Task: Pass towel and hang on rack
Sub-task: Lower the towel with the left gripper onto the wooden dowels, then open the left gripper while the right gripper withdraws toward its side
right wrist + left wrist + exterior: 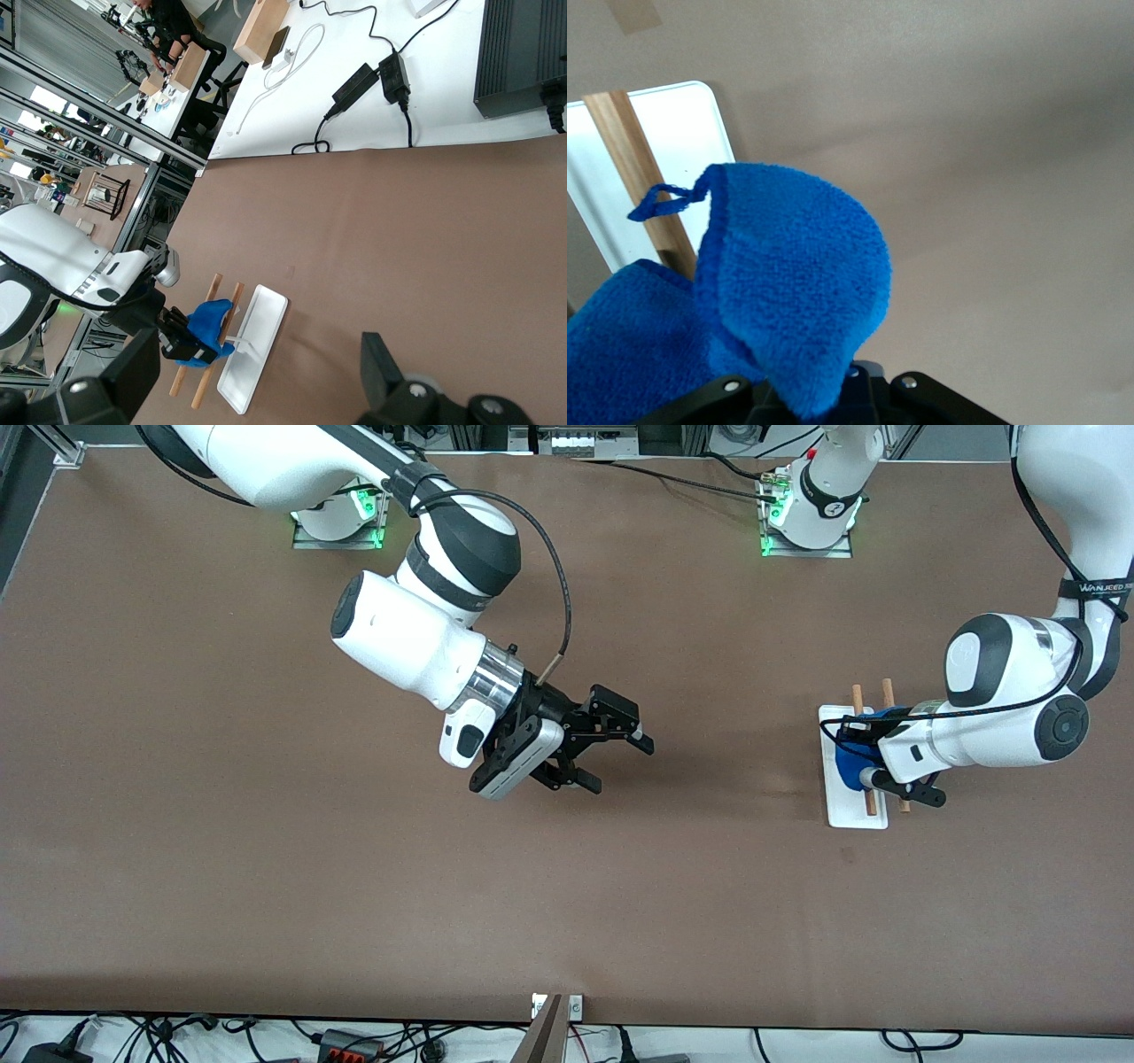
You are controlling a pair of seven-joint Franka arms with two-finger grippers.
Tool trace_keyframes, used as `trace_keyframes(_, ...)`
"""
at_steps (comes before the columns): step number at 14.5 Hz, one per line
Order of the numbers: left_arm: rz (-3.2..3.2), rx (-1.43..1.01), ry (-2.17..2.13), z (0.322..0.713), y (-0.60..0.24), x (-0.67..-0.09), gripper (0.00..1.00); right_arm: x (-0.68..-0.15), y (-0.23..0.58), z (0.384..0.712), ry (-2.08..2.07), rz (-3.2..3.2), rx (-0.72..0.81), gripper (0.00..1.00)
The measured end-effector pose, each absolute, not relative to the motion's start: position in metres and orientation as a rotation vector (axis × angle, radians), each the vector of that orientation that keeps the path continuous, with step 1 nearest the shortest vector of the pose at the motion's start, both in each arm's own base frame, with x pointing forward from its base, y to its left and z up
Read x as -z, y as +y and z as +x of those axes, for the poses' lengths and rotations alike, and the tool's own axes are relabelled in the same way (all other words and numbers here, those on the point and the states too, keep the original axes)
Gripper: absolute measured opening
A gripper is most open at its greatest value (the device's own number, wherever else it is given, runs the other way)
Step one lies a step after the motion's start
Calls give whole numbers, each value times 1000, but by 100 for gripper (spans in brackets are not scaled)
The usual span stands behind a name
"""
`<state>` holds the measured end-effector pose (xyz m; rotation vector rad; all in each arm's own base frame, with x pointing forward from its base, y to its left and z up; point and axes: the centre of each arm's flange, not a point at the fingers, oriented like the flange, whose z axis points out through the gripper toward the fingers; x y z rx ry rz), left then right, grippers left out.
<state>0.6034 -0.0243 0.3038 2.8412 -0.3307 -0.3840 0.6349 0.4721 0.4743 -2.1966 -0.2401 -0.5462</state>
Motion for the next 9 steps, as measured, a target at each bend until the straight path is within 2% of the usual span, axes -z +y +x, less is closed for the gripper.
trace_keyframes(2, 2844, 384, -326, 604, -27, -304, 8, -474, 472, 635, -240, -2197, 546, 100)
trace_keyframes(3, 2845, 383, -322, 604, -28, -304, 13, -474, 472, 635, -240, -2197, 546, 100)
trace_keyframes(5, 2847, 380, -320, 604, -30, -304, 30, -474, 472, 635, -240, -2197, 546, 100)
trace_keyframes(7, 2848, 380, -321, 604, -31, -304, 33, -474, 472, 635, -240, -2197, 546, 100)
trace_keyframes(9, 2848, 379, -319, 604, -31, -304, 49, -474, 472, 635, -240, -2197, 546, 100)
